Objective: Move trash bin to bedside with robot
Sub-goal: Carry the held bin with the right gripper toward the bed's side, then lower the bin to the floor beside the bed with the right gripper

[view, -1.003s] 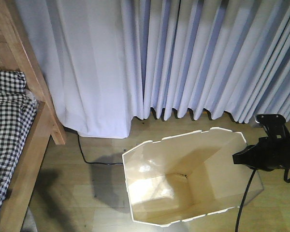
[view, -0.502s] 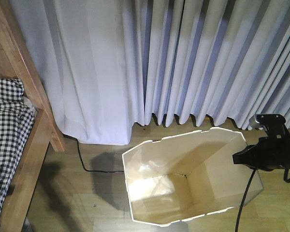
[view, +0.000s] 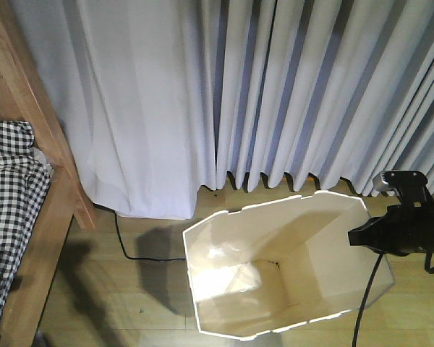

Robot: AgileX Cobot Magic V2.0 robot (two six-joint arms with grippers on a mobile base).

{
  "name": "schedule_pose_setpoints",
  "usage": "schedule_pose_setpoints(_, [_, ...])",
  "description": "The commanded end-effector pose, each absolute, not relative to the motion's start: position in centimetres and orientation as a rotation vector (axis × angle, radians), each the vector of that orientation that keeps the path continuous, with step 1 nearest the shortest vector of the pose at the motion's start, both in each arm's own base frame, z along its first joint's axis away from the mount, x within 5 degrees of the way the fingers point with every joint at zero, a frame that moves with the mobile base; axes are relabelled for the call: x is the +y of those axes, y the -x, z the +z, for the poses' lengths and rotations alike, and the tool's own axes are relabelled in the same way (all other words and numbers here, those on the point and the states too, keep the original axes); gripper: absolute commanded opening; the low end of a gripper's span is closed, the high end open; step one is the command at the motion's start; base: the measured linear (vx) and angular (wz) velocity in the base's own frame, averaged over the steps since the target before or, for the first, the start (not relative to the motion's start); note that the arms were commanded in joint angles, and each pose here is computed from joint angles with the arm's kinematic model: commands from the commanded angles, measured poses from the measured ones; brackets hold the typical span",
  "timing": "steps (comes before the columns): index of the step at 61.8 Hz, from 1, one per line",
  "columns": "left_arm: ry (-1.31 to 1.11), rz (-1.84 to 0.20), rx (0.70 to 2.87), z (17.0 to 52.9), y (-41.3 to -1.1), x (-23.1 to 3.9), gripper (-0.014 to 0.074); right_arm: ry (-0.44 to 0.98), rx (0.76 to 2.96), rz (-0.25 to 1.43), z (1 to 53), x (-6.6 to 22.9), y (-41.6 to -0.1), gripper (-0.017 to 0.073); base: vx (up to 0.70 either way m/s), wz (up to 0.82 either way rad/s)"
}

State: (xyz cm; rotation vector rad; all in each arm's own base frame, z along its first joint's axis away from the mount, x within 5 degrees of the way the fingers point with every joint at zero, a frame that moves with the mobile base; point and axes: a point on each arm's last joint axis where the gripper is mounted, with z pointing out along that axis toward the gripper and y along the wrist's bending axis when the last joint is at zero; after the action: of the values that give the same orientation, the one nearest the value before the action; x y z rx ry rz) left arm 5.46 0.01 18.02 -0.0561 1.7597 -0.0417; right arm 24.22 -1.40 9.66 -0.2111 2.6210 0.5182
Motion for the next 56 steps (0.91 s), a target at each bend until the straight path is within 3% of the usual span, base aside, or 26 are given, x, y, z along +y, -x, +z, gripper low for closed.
schedule_pose_setpoints(1, [0.063, -0.054, 1.705, 17.8, -5.6, 0.0, -0.0006, 0.131, 2.459, 0.74, 12.3, -0.3, -25.2, -0.0004, 0.0, 0.0])
schedule_pose_setpoints(14, [0.063, -0.054, 1.705, 17.8, -5.6, 0.0, -0.0006, 0.127, 2.458, 0.737, 12.3, -0.3, -25.2, -0.0004, 0.0, 0.0])
schedule_pose_setpoints(35, [0.063, -0.054, 1.705, 17.8, -5.6, 0.0, -0.0006, -0.095, 2.488, 0.541, 11.6, -2.2, -26.8, -0.0004, 0.0, 0.0])
schedule_pose_setpoints(56, [0.063, -0.054, 1.705, 17.8, -5.6, 0.0, -0.0006, -0.039, 2.535, 0.624, 8.2, -2.8, -31.2, -0.0003, 0.0, 0.0])
